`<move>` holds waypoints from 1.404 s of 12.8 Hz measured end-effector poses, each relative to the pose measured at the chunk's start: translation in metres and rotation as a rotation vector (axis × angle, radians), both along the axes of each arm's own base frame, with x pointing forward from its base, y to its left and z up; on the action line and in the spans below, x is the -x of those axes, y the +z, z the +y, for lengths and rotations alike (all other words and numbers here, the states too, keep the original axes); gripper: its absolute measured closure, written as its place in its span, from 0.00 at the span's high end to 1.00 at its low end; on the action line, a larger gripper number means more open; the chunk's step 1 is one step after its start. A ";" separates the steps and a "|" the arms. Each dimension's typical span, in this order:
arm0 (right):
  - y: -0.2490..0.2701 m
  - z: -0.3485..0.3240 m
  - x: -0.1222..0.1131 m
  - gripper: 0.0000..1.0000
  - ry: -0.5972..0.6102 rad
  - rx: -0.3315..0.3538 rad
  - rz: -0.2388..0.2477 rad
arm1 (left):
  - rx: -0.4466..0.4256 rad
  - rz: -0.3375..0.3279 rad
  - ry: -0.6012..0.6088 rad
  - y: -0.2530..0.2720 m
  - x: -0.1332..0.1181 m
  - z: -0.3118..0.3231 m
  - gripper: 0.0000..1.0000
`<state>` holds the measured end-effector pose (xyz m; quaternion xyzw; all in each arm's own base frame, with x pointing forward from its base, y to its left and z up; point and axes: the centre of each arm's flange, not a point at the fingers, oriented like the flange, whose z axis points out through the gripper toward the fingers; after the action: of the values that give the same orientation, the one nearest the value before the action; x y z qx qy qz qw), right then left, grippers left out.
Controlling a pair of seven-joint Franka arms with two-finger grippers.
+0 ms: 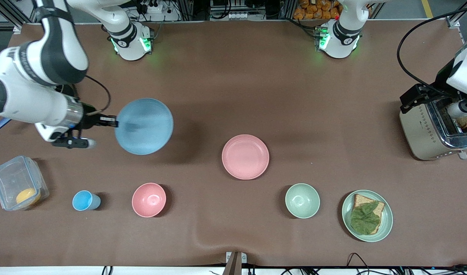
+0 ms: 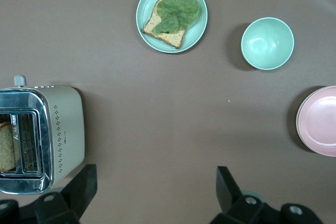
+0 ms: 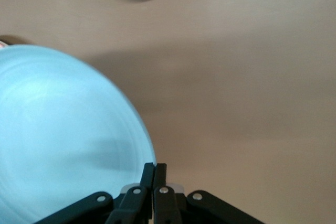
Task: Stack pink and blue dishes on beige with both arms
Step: 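Lower the blue plate onto the pink plate and open the right gripper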
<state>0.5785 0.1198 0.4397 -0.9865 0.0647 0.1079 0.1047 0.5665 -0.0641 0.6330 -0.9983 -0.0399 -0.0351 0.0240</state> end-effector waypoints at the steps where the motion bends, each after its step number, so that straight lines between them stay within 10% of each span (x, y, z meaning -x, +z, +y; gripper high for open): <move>1: -0.010 0.026 -0.003 0.02 -0.025 -0.011 -0.010 | 0.000 0.003 -0.002 -0.001 0.000 -0.001 1.00; 9: -0.124 0.215 -0.039 0.02 -0.066 -0.051 -0.024 | -0.001 0.021 -0.011 -0.011 -0.002 -0.006 1.00; 18: -0.173 0.298 -0.013 0.02 -0.024 0.008 -0.097 | -0.001 0.025 -0.005 -0.012 -0.002 -0.003 1.00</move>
<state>0.5910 0.4176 0.2662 -0.9902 0.0717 0.0583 0.1049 0.5687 -0.0669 0.6206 -0.9987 -0.0369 -0.0227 0.0251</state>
